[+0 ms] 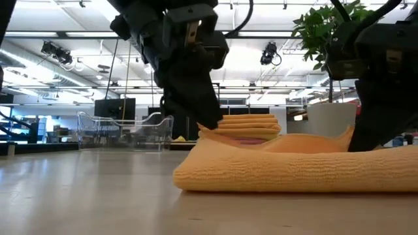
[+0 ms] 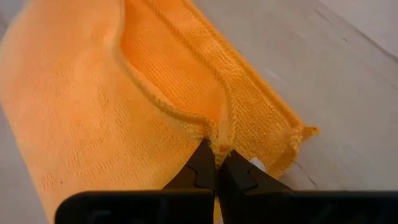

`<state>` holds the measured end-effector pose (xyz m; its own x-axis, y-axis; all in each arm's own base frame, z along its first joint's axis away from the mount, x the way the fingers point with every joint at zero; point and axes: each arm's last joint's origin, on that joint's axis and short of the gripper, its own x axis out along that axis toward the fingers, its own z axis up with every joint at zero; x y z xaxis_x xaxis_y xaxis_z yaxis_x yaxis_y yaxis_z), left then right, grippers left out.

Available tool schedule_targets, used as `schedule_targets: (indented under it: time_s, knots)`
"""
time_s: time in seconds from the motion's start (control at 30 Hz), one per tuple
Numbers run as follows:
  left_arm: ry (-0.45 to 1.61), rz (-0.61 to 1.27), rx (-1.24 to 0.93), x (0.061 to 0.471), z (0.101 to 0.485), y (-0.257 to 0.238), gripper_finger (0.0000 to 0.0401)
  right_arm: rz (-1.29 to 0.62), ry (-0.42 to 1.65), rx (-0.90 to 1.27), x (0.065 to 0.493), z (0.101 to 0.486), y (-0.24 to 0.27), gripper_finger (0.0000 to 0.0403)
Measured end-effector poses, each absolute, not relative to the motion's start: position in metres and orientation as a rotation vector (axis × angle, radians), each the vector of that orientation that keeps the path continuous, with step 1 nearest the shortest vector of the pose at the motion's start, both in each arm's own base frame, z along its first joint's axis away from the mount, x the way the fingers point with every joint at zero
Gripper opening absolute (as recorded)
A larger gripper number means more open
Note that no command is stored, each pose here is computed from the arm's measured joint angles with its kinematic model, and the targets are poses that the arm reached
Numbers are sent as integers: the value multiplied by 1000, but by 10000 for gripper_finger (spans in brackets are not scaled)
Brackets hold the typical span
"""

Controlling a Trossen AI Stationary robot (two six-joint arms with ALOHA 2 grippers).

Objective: Fold microfiber towels
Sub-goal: Fold the orange towel

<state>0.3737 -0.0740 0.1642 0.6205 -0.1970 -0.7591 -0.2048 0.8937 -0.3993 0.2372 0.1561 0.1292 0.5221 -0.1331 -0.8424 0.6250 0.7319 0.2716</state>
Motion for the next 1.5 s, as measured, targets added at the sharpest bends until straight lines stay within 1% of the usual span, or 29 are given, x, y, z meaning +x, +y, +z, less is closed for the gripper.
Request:
schedule_targets:
  time_s: [0.17, 0.23, 0.37, 0.43, 0.5, 0.63, 0.73, 0.77, 0.8, 0.97, 1.13, 1.27, 1.5]
  knots:
    - [908, 83, -446, 366, 182, -54, 142, -523, 867, 609, 237, 130, 157, 5]
    - [876, 64, -403, 367, 187, -52, 155, -523, 864, 620, 236, 130, 157, 5]
    - [865, 26, -346, 370, 184, -52, 163, -509, 839, 626, 234, 136, 160, 5]
    - [894, 27, -342, 372, 174, -51, 153, -508, 819, 635, 234, 139, 160, 5]
    - [911, 30, -343, 375, 163, -51, 133, -516, 818, 627, 233, 140, 159, 5]
    - [905, 30, -343, 383, 146, -51, 74, -518, 816, 631, 234, 141, 158, 5]
    - [897, 29, -348, 386, 140, -49, 23, -517, 826, 630, 233, 141, 158, 5]
    - [900, 23, -343, 386, 140, -49, 12, -516, 825, 632, 233, 141, 158, 5]
    - [910, 9, -336, 386, 139, -48, 9, -517, 825, 632, 234, 141, 157, 5]
    - [935, -23, -319, 386, 130, -54, 17, -537, 811, 647, 233, 141, 157, 5]
    - [948, -72, -322, 388, 121, -63, 6, -549, 805, 654, 233, 141, 156, 5]
    - [957, -77, -305, 387, 121, -64, 17, -564, 782, 666, 233, 142, 156, 5]
    - [965, -69, -300, 386, 120, -61, 7, -553, 696, 645, 228, 165, 149, 5]
